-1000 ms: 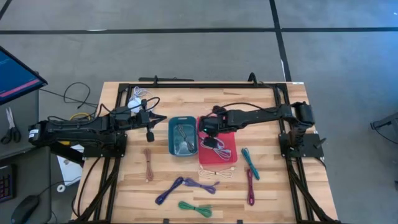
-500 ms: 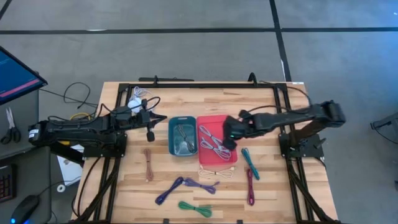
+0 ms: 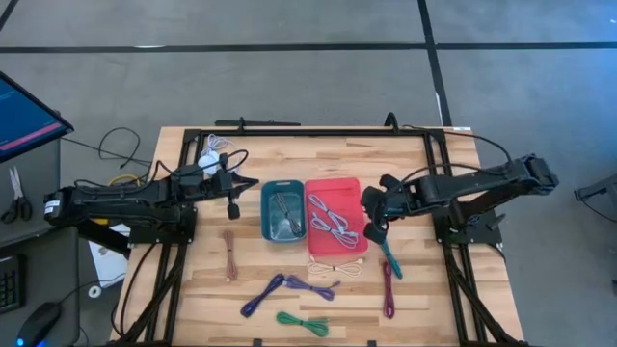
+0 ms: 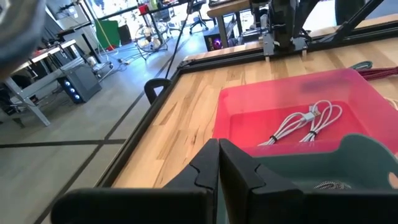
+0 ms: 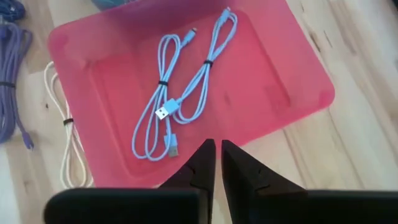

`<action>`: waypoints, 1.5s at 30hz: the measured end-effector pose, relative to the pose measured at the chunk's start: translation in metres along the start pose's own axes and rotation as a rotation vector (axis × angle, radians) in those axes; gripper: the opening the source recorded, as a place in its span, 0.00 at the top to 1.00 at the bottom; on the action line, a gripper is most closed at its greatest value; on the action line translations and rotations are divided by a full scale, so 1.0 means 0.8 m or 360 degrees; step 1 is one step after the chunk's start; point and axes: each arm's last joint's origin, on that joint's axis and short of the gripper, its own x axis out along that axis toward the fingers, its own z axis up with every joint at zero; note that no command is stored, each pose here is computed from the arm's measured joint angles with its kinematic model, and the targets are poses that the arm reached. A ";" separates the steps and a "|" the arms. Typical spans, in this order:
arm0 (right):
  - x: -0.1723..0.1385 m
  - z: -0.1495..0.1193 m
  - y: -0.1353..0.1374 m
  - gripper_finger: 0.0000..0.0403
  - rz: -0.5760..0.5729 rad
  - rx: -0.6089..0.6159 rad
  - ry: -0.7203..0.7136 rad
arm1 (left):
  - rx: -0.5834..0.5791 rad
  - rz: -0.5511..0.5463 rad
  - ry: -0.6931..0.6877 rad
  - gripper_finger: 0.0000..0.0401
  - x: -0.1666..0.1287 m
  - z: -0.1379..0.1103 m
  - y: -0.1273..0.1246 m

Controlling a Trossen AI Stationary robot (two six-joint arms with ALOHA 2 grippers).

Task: Pick & Place USB Port
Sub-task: Put the patterned blue charger cable into the blue bin

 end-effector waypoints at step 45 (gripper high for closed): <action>0.010 0.007 -0.008 1.00 -0.0054 -0.0010 -0.0001 | 0.0000 -0.0001 0.0005 0.97 0.001 0.000 0.000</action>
